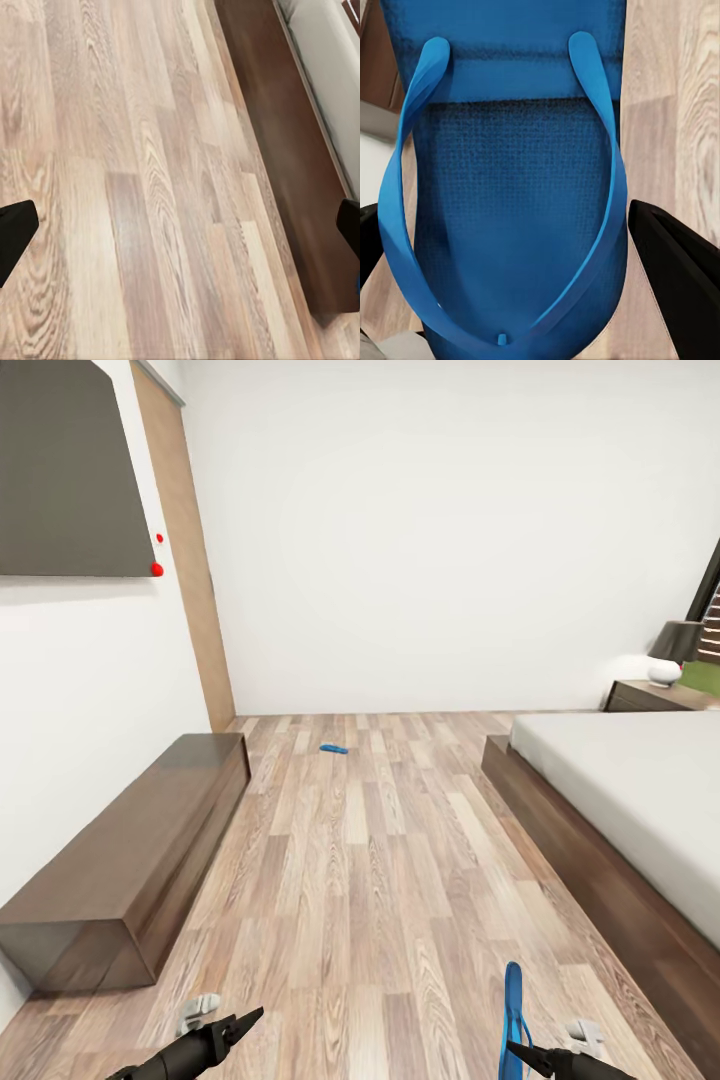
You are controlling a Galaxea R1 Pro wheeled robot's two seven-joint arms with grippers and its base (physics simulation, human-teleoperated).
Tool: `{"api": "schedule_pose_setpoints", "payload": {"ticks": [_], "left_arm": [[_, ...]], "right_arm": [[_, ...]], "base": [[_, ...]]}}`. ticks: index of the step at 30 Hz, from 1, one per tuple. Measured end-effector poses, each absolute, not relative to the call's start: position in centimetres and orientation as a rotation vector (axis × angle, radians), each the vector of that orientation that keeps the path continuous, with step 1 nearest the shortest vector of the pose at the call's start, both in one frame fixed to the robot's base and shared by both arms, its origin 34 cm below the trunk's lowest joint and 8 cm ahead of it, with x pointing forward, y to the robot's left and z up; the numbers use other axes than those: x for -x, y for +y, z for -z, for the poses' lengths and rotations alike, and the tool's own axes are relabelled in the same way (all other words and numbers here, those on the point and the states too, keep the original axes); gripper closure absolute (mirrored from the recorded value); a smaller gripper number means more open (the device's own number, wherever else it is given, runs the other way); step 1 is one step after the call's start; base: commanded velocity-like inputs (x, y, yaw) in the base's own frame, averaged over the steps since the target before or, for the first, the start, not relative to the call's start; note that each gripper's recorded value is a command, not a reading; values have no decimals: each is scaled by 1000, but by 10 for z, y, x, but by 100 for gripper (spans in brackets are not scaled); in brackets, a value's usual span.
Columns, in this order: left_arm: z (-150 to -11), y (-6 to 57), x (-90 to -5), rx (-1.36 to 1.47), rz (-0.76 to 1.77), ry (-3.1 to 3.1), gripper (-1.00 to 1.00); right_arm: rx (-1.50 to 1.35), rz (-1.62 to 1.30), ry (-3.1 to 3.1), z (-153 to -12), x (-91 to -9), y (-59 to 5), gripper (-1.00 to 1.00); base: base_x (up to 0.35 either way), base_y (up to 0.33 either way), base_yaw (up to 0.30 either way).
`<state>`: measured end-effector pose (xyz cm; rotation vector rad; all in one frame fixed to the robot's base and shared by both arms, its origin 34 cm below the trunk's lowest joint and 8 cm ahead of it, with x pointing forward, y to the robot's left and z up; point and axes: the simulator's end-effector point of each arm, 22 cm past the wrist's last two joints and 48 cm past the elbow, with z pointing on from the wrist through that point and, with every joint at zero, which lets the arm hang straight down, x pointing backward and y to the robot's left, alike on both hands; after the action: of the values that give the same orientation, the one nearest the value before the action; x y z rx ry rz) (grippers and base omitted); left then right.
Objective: In the bedroom, move the book from the bed onto either nightstand, and place the two sandals side by side next to the bed.
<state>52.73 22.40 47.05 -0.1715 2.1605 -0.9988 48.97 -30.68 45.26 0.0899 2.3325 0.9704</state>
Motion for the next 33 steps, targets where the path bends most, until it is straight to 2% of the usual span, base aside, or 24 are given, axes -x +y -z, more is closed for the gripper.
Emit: {"api": "schedule_pose_setpoints", "payload": {"ticks": [11, 20, 33], "left_arm": [[-470, 224, -527, 172, 999, 2161, -100], [-470, 223, -527, 172, 999, 2161, -100], [-470, 219, -527, 174, 1006, 2158, -100]], "right_arm": [[-89, -971, 2333, -453, -490, -306, 100], [-89, -971, 2333, -452, -490, -306, 100], [-89, -971, 2333, -452, -490, -306, 100]], "base": [[311, 0, 1], [283, 0, 167], [262, 0, 10]]}}
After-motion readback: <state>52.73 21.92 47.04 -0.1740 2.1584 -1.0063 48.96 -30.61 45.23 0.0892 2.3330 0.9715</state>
